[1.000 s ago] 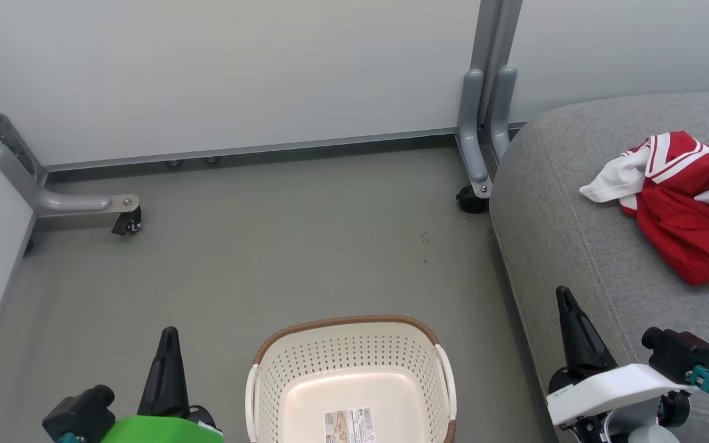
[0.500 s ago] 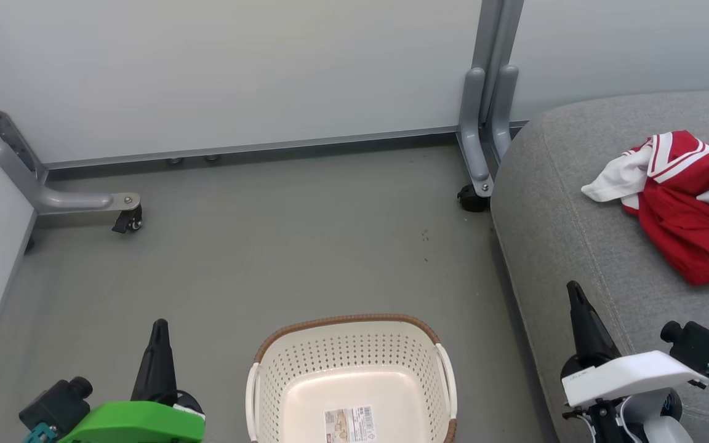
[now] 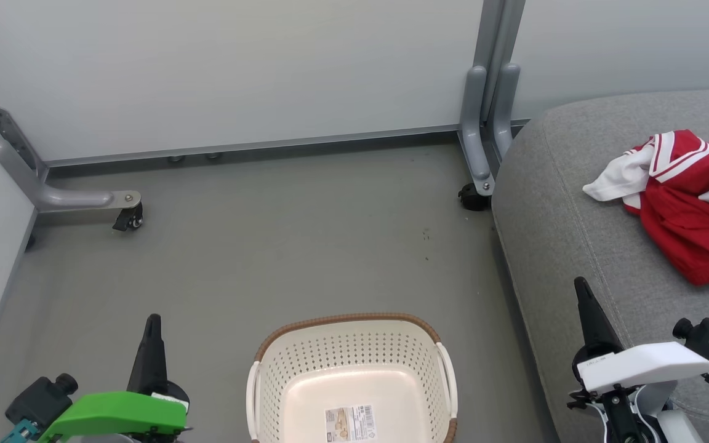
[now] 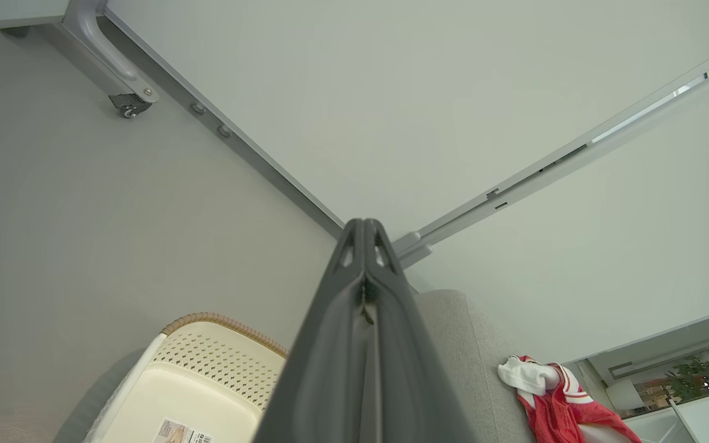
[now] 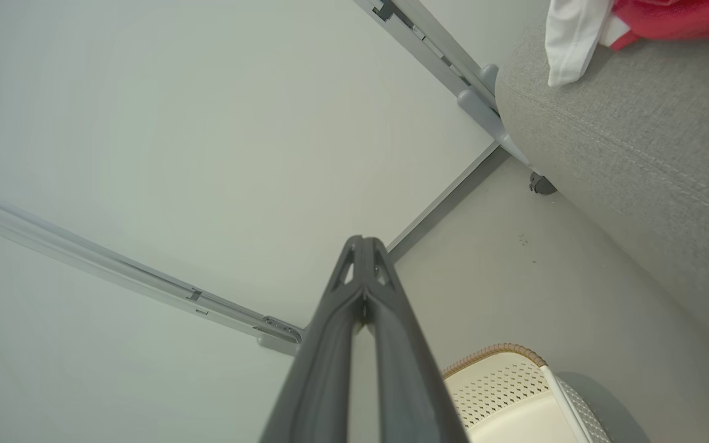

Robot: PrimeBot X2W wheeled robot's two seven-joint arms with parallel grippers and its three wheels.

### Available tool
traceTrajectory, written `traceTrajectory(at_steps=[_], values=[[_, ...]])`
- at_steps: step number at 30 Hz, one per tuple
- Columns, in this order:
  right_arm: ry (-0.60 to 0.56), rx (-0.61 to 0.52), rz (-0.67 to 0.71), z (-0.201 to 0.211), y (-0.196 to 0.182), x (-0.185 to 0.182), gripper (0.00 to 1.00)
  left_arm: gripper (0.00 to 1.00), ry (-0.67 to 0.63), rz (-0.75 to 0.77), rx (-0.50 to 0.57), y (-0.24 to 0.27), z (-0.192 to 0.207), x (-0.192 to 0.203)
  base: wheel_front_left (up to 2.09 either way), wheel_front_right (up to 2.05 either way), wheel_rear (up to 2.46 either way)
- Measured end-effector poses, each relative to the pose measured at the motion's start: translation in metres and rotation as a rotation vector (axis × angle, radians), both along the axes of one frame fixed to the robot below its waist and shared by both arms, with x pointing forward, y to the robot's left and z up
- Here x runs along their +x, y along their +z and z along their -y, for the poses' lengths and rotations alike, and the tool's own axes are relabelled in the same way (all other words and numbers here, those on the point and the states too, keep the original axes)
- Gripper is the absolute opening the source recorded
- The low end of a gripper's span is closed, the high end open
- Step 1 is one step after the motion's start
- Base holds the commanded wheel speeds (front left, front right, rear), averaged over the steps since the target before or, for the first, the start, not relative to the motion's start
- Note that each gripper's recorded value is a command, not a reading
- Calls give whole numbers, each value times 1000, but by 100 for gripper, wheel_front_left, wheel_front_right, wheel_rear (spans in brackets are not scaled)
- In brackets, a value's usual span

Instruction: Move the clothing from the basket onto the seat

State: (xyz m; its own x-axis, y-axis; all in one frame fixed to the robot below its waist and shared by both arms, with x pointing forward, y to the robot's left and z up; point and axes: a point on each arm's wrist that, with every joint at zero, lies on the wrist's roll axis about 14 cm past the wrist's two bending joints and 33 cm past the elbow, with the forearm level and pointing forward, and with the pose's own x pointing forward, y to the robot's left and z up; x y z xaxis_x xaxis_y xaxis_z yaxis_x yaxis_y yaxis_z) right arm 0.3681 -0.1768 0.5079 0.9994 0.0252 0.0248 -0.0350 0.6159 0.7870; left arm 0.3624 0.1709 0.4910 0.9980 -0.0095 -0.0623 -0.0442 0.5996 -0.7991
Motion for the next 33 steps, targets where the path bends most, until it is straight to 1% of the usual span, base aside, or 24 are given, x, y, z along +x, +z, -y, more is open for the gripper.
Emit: traceTrajectory(at_steps=[15, 33], values=[[-12, 168, -24, 7, -2, 5, 0, 0, 12, -9, -168, 0, -7, 7, 0, 0, 0], [-19, 343, -39, 13, -4, 10, 0, 0, 20, -7, -333, 1, -14, 12, 0, 0, 0]])
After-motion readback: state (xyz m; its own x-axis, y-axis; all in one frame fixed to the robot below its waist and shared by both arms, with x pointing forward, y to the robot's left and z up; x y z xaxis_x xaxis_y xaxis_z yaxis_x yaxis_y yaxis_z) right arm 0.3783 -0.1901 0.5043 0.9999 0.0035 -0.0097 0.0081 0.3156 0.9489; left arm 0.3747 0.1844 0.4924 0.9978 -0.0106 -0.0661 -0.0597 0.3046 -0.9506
